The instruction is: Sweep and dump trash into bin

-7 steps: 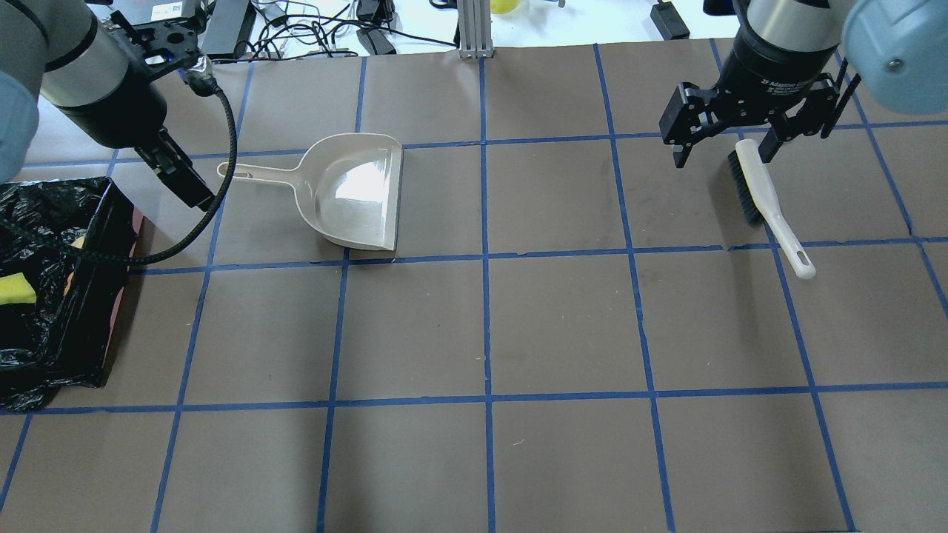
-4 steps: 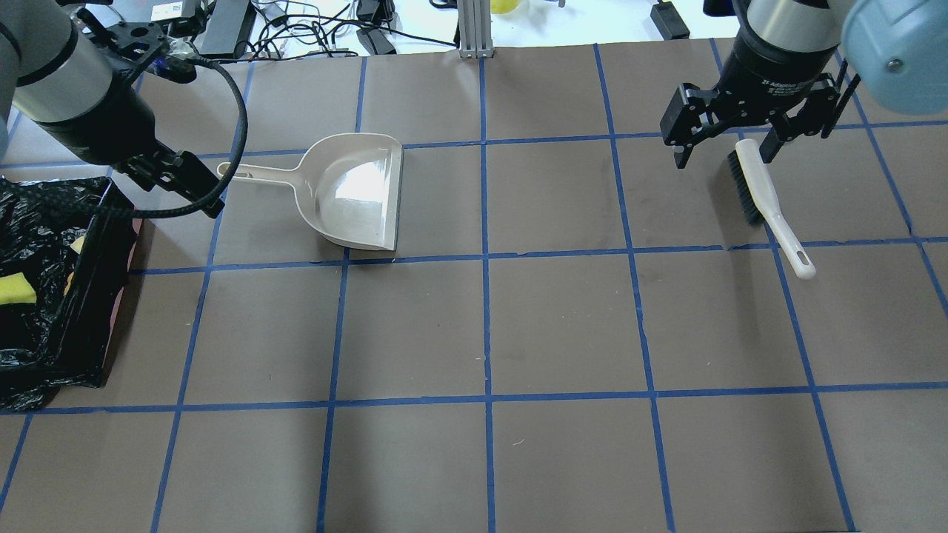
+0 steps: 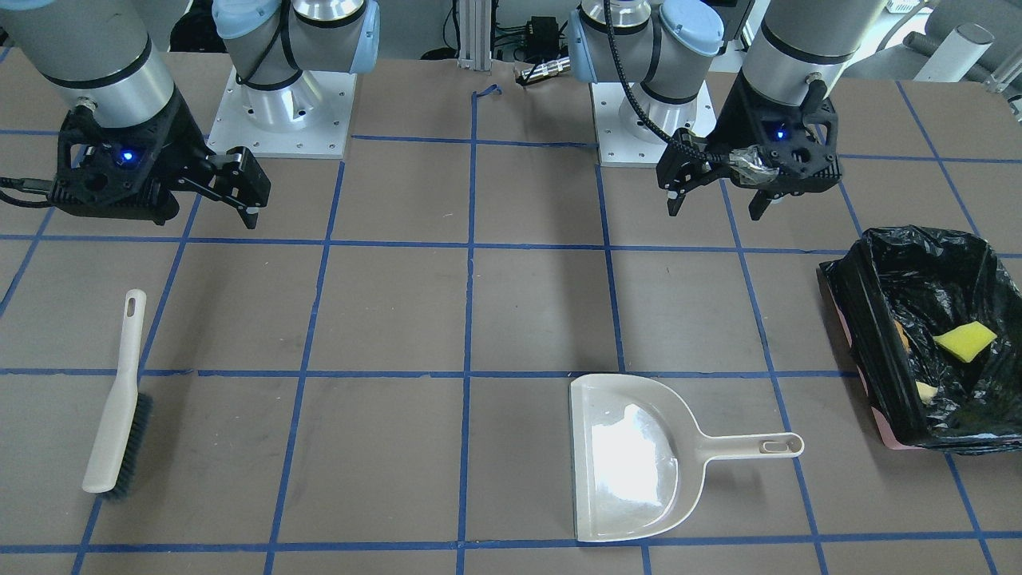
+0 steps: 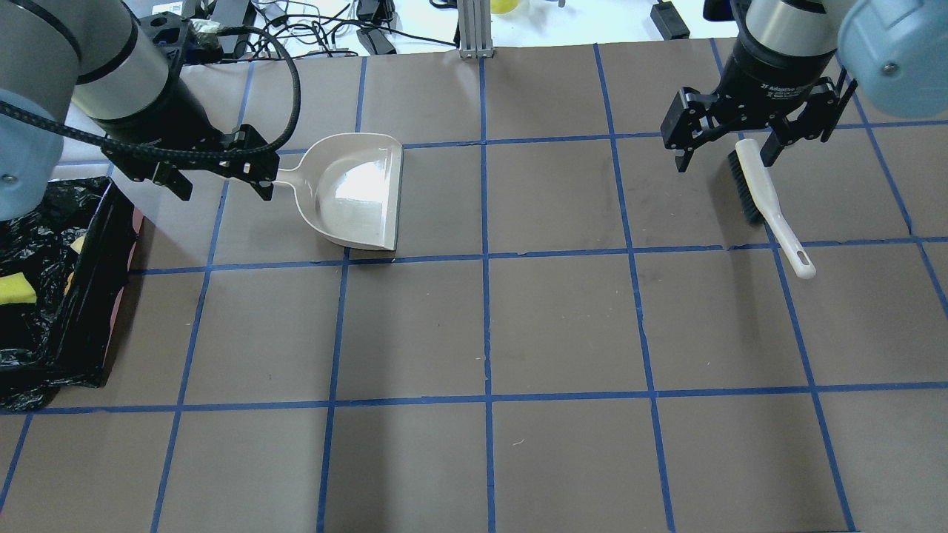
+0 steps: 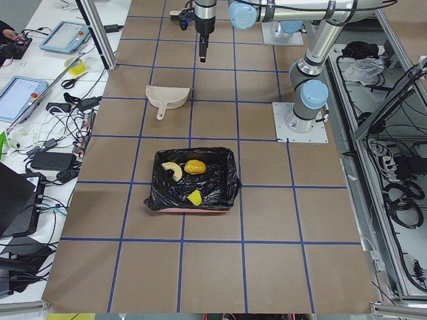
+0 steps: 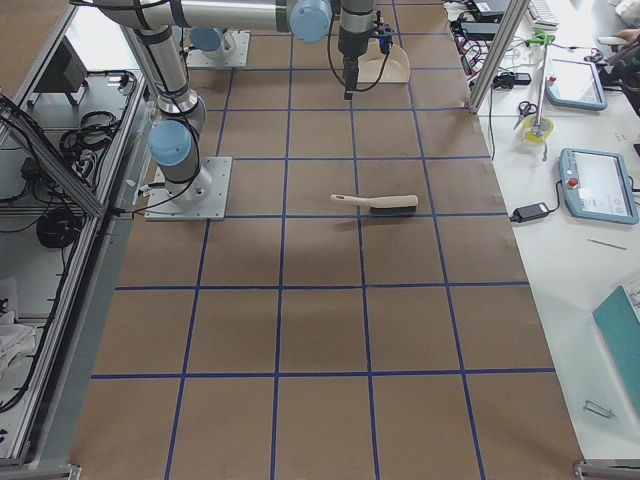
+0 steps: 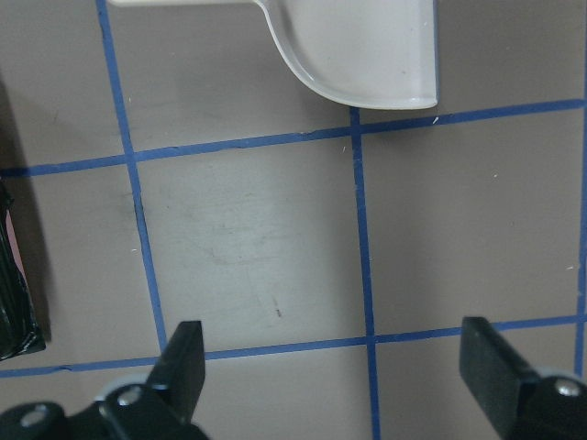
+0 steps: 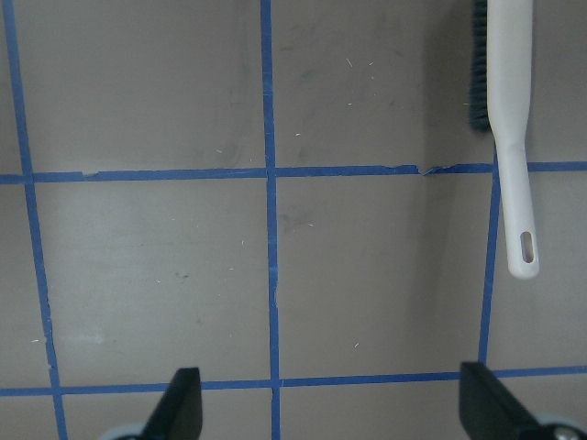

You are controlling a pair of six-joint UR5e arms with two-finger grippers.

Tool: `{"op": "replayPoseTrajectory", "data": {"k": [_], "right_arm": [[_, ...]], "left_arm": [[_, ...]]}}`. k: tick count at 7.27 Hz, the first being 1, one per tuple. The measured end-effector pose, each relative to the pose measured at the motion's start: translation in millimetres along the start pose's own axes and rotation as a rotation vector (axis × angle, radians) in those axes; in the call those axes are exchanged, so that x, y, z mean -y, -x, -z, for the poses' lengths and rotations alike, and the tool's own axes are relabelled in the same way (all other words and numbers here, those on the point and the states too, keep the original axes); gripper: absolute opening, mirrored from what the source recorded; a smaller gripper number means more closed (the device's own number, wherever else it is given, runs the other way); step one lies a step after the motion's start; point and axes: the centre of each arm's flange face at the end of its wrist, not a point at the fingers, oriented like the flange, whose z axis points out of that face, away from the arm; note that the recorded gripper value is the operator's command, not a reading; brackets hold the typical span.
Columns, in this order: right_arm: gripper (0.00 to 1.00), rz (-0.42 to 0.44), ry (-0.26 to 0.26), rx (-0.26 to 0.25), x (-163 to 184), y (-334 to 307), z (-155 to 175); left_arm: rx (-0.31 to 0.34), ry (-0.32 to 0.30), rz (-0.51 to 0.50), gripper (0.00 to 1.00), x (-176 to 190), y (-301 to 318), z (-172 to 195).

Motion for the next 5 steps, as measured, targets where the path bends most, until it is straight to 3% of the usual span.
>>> {"op": "replayPoseTrajectory", "data": {"k": [5], "right_arm": [[1.00, -0.002, -0.002, -0.003, 0.2, -0.3, 0.1]], "left_arm": [[0.007, -0.039, 0.080, 1.00, 18.0, 8.7, 12.2]]}}
